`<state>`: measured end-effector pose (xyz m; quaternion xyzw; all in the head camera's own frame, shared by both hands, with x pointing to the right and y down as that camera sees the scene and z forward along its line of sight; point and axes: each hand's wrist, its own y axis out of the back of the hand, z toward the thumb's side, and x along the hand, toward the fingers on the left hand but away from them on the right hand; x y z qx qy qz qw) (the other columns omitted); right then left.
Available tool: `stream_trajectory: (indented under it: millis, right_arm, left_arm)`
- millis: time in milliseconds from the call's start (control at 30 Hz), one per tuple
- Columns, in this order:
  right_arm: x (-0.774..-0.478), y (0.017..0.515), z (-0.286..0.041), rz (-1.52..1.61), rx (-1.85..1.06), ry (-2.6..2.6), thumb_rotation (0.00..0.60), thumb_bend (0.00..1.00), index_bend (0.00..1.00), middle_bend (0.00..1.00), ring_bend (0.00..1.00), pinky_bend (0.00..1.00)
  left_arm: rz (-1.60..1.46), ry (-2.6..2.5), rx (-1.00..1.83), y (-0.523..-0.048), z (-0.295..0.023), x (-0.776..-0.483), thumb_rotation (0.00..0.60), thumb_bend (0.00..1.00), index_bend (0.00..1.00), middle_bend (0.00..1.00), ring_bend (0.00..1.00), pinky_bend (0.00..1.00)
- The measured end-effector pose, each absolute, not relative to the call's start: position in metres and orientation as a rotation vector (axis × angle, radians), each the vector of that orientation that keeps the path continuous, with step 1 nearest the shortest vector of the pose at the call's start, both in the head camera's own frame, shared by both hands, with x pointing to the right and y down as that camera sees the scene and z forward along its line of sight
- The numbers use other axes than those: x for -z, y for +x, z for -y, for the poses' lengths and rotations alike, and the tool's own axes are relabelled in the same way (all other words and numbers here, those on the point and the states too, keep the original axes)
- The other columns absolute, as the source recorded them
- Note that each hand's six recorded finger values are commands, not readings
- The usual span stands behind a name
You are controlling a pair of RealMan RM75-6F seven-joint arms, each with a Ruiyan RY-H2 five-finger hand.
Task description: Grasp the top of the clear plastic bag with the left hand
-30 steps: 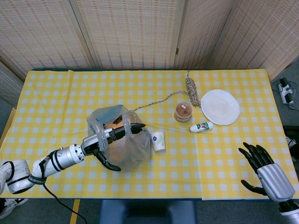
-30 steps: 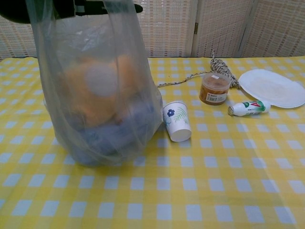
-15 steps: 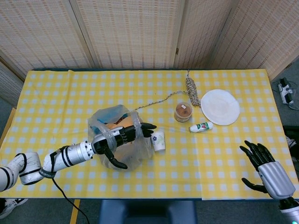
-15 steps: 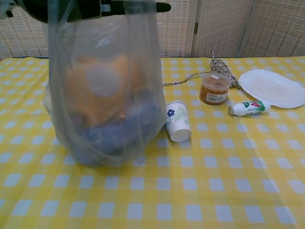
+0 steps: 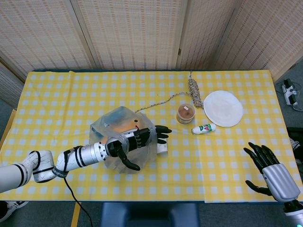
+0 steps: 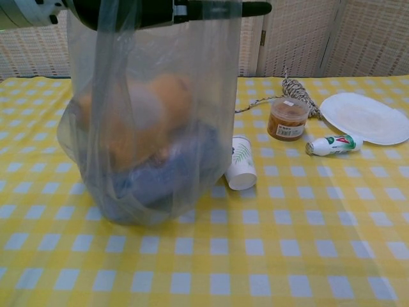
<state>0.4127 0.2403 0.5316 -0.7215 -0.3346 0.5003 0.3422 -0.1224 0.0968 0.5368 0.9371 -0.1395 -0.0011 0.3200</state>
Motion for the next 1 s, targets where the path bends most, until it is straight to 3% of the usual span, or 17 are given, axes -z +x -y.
stream_trajectory:
  millis: [167,367,567,733,1000]
  right_arm:
    - [-0.530,0.413,-0.241,0.876,-1.297,-1.872,0.600,0.24,0.00,0.00,0.00,0.00]
    - [-0.530,0.413,-0.241,0.875,-1.295,-1.873,0.600,0.24,0.00,0.00,0.00,0.00]
    - [-0.529,0.413,-0.241,0.878,-1.294,-1.873,0.600,0.24,0.00,0.00,0.00,0.00]
    - [-0.529,0.413,-0.242,0.874,-1.295,-1.875,0.600,0.24,0.00,0.00,0.00,0.00]
    - [-0.528,0.412,-0.244,0.869,-1.290,-1.881,0.600,0.24,0.00,0.00,0.00,0.00]
  left_arm:
    - [0.342,2.481,-0.034,-0.122,-0.101,-0.535,0.600,0.07,0.18,0.33,0.21,0.34]
    - [0.378,2.483,-0.062,-0.121,-0.102,-0.534,0.600,0.08,0.45,0.63,0.45,0.57]
    - [0.435,2.513,-0.105,-0.120,-0.104,-0.532,0.600,0.12,0.66,0.85,0.67,0.79]
    - [0.514,2.568,-0.151,-0.121,-0.103,-0.531,0.600,0.40,0.80,0.97,0.78,0.88]
    - [0.770,2.614,-0.184,-0.124,-0.097,-0.524,0.600,0.66,0.89,1.00,0.85,0.93]
